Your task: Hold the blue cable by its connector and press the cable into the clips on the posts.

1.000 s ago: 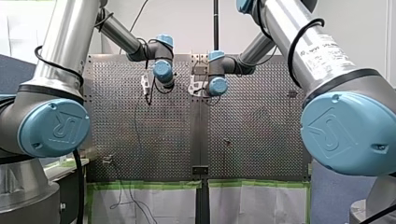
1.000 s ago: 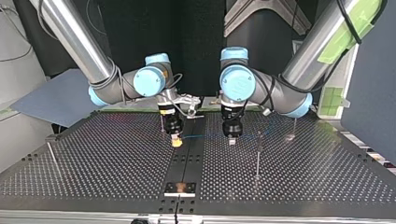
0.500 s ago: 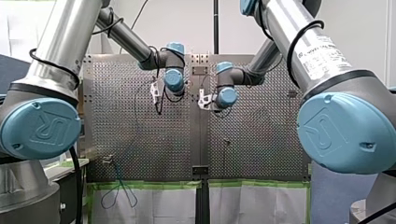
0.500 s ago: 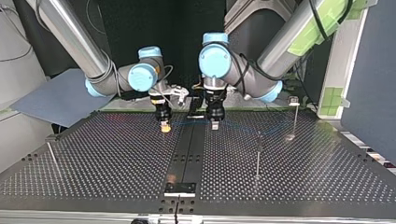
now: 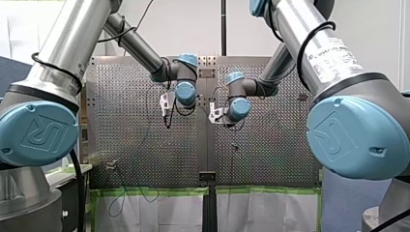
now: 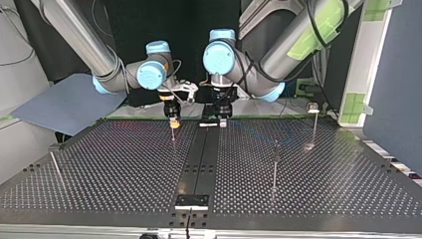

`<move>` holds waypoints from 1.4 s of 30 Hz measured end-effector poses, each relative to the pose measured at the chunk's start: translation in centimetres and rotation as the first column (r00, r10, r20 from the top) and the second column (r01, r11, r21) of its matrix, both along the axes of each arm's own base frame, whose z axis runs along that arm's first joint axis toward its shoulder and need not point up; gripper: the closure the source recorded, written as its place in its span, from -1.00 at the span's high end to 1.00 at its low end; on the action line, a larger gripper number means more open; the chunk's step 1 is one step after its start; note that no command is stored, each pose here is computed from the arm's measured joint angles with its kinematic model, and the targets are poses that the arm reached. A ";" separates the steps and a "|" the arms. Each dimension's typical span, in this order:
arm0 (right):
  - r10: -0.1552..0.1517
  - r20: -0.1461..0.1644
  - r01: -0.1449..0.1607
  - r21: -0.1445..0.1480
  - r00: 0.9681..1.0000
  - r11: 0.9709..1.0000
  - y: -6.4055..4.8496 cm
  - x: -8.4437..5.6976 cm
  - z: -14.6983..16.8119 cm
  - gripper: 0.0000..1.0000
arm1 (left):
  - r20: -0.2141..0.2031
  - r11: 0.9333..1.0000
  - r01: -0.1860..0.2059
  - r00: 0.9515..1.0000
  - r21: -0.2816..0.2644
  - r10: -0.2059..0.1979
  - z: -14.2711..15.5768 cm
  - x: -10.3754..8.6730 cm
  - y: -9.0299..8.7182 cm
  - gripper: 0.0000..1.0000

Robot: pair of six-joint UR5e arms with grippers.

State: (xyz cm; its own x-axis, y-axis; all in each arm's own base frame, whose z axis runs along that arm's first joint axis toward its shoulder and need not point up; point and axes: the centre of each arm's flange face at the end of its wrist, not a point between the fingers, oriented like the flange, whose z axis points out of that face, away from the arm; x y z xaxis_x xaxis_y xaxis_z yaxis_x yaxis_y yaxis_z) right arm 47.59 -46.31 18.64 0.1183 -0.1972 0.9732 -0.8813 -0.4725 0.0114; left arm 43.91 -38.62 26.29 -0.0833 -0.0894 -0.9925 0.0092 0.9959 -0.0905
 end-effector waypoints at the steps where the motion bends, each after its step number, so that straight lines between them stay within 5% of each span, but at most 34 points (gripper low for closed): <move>1: -0.001 -0.002 0.001 0.002 1.000 1.000 0.1 -0.2 -0.2 -1.00 | -0.006 1.000 0.004 1.000 0.006 -0.004 -0.8 -0.1 -0.2 -1.00; 20: -0.029 0.045 0.030 -0.032 0.999 0.999 2.4 -3.3 -0.8 -1.00 | -0.040 0.997 0.057 0.998 0.048 -0.055 -9.1 -1.3 -2.1 -1.00; 25: -0.052 0.090 0.056 -0.049 0.995 0.997 2.6 -4.9 0.1 -1.00 | -0.038 0.997 0.068 0.997 0.029 -0.067 -9.6 -1.8 -2.8 -1.00; 33: -0.074 0.148 0.078 -0.027 0.986 0.997 3.0 -6.8 -1.5 -1.00 | -0.034 0.997 0.074 0.997 0.022 -0.073 -11.0 -2.7 -3.9 -1.00; 42: -0.092 0.125 0.095 -0.017 0.988 0.995 4.0 -8.9 -5.0 -1.00 | 0.015 0.997 0.069 0.998 -0.039 -0.068 -11.1 -3.6 -5.4 -1.00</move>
State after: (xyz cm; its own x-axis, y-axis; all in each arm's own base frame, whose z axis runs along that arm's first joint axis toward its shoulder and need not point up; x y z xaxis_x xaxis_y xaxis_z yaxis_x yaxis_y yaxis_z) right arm 38.69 -42.32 13.61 -0.0212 -0.1789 0.9836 -0.9170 -0.3884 -0.0904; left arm 40.35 -44.02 15.19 -0.0772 -0.1231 -0.9894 0.0789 0.9885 -0.1292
